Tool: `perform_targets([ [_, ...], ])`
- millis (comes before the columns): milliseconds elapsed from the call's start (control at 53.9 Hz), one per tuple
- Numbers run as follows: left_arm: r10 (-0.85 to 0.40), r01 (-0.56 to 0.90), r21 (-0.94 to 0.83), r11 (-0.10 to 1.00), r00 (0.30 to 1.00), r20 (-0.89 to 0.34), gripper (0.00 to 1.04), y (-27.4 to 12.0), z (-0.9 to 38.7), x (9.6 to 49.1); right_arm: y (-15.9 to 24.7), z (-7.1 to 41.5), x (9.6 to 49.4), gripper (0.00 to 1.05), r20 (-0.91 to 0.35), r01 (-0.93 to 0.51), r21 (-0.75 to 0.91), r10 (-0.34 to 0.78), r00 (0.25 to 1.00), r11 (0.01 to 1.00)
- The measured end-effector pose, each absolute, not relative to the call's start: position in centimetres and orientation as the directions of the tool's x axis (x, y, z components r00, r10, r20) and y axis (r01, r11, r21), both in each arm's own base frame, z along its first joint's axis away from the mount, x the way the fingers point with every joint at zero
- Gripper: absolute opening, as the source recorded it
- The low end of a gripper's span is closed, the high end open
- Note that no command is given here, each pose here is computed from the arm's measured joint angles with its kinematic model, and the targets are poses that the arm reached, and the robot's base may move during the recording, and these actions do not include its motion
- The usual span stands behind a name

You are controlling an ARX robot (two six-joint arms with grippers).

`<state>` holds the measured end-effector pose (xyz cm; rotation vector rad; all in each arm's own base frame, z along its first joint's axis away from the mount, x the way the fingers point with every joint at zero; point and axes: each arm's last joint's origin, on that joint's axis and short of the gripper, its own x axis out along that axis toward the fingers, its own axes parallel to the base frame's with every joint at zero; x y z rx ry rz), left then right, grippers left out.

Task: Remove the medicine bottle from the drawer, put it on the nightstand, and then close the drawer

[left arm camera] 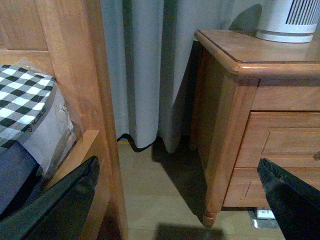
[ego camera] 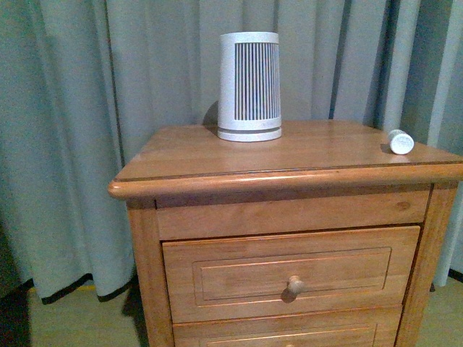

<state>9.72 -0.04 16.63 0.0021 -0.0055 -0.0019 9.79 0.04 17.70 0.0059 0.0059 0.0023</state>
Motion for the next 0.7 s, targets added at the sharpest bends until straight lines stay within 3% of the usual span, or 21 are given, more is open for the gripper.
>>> perform_targets([
  [260, -0.002, 0.002, 0.002, 1.000, 1.000, 0.005, 0.98, -0.04, 16.62, 9.73, 0.03, 16.74, 9.74, 0.02, 0.001, -0.002, 0.004, 0.002, 1.000, 1.000],
  [594, -0.002, 0.002, 0.002, 1.000, 1.000, 0.005, 0.98, -0.04, 16.62, 9.73, 0.03, 16.77, 9.72, 0.03, 0.005, -0.002, 0.002, 0.002, 1.000, 1.000],
  [705, -0.002, 0.002, 0.002, 1.000, 1.000, 0.005, 0.98, -0.04, 16.62, 9.73, 0.03, 16.77, 9.72, 0.22, 0.005, -0.002, 0.002, 0.002, 1.000, 1.000],
])
